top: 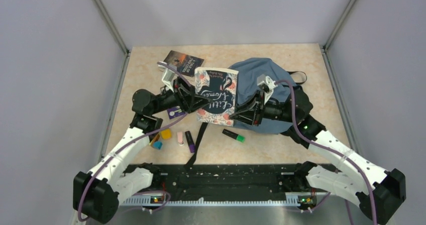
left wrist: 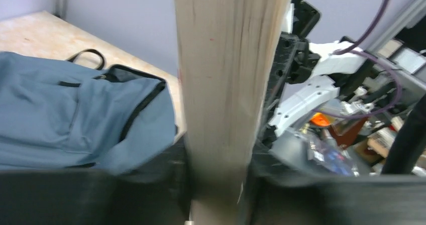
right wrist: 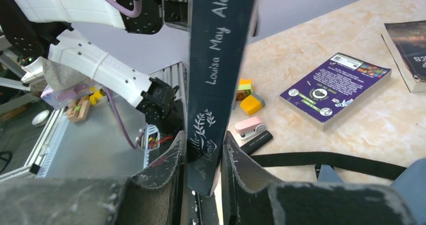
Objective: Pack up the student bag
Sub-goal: Pick up the book from the center of the board.
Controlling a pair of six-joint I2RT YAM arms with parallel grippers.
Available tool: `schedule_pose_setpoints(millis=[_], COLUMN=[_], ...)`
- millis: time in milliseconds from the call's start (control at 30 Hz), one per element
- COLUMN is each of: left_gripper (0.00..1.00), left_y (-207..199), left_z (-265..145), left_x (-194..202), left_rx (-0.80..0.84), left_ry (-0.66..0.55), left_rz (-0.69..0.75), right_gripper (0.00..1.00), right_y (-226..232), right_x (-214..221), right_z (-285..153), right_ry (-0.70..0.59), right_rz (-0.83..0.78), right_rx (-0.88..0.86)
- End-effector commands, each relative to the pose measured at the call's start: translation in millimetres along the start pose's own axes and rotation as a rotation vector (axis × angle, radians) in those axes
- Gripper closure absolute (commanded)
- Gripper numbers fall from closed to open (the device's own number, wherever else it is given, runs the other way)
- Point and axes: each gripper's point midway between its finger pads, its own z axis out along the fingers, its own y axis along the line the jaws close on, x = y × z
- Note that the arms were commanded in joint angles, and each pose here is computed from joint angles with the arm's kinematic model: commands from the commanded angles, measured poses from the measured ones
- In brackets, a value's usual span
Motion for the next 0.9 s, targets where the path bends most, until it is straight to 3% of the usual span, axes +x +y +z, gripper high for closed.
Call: schedule_pose_setpoints(millis=[0, 67, 133, 200, 267, 333, 433, 633, 733, 800, 867], left_gripper=[0.77, 0.96, 1.00, 1.00, 1.00, 1.00, 1.00, 1.00, 1.00, 1.00, 1.00], left_y=[-22, -22, -23, -25, -28, -31, -35, -38, -38, -35, -30], left_z=[-4, -5, -6, -7, -8, -9, -9, -9, -8, -8, -7], left_x=[-2, -1, 0, -1, -3, -7, -11, -19, -20, -20, -17], left_rx=[0.088, 0.082, 0.082, 0.086, 0.090, 0.089, 0.092, 0.093, 0.095, 0.087, 0.079], left_ry=[0.008, 0.003, 0.001, -0.007, -0.019, -0.035, -0.056, -0.086, -0.098, -0.101, -0.099], left_rz=[0.046, 0.052, 0.052, 0.056, 0.065, 0.076, 0.089, 0.101, 0.100, 0.103, 0.099], right_gripper=[1.00, 1.00, 0.98, 0.77, 0.46, 0.27, 0.16, 0.15, 0.20, 0.28, 0.49], right_y=[16, 12, 11, 10, 9, 9, 11, 11, 15, 18, 10], right_x=[-40, -39, -39, -38, -39, -40, -41, -33, -31, -28, -28], right_z=[1, 3, 5, 7, 9, 11, 16, 36, 45, 51, 56], right_ry=[-0.113, -0.114, -0.124, -0.130, -0.138, -0.149, -0.163, -0.139, -0.140, -0.134, -0.131], right_rz=[-0.146, -0.136, -0.123, -0.112, -0.109, -0.107, -0.107, -0.088, -0.072, -0.070, -0.061], right_rx=[-0.044, -0.039, -0.041, -0.049, -0.052, -0.060, -0.079, -0.102, -0.122, -0.127, -0.080])
